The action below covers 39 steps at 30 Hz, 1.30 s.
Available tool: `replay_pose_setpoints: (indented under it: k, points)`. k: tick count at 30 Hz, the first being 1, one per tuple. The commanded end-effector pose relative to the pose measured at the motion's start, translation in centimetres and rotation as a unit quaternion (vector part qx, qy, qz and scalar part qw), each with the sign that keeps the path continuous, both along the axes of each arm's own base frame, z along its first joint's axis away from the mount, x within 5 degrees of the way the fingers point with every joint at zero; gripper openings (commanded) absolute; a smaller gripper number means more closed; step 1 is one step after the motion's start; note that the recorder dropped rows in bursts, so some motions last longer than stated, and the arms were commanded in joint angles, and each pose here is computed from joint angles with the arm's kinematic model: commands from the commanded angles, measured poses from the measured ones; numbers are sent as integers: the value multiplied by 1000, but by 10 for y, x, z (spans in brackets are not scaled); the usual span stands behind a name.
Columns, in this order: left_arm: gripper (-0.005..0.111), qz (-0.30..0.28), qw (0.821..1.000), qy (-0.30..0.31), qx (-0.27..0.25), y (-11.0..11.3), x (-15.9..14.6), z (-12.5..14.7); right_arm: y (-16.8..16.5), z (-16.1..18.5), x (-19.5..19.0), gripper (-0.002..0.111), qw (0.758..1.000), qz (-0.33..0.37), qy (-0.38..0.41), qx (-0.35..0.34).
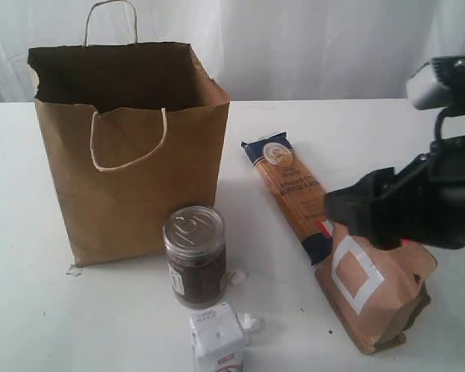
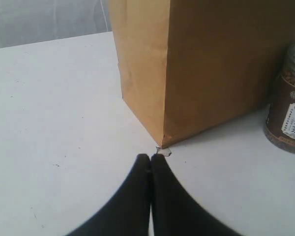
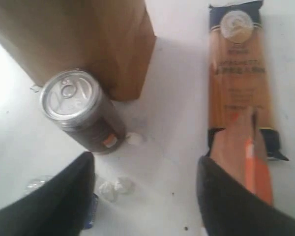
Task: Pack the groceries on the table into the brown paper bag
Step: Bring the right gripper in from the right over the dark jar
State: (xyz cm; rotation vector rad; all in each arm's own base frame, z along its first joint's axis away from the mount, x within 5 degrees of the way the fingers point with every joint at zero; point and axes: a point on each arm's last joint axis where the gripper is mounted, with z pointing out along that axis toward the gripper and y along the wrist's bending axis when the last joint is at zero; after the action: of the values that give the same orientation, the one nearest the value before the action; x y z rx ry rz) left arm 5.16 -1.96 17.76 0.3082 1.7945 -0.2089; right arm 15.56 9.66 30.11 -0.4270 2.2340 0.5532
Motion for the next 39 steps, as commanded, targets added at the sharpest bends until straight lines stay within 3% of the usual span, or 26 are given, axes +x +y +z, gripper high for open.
replay_pose_setpoints:
  k: [1, 8, 12, 19, 25, 39]
  points:
    - [0, 3, 1000, 3, -5, 0, 0, -1, 23, -10, 10, 70, 1000, 27, 0, 8]
    - [0, 3, 1000, 3, -5, 0, 0, -1, 66, -35, 29, 70, 998, 63, -11, -8]
    - [0, 3, 1000, 2, -5, 0, 0, -1, 100, -28, 39, 70, 993, 109, -28, -21]
    - [0, 3, 1000, 2, -5, 0, 0, -1, 137, -54, 51, 70, 986, 152, 1, -63]
    - [0, 3, 1000, 2, -5, 0, 0, -1, 144, -63, 55, 89, 979, 180, -4, -95]
    - [0, 3, 1000, 2, -5, 0, 0, -1, 149, -83, 60, 89, 977, 181, 15, -111]
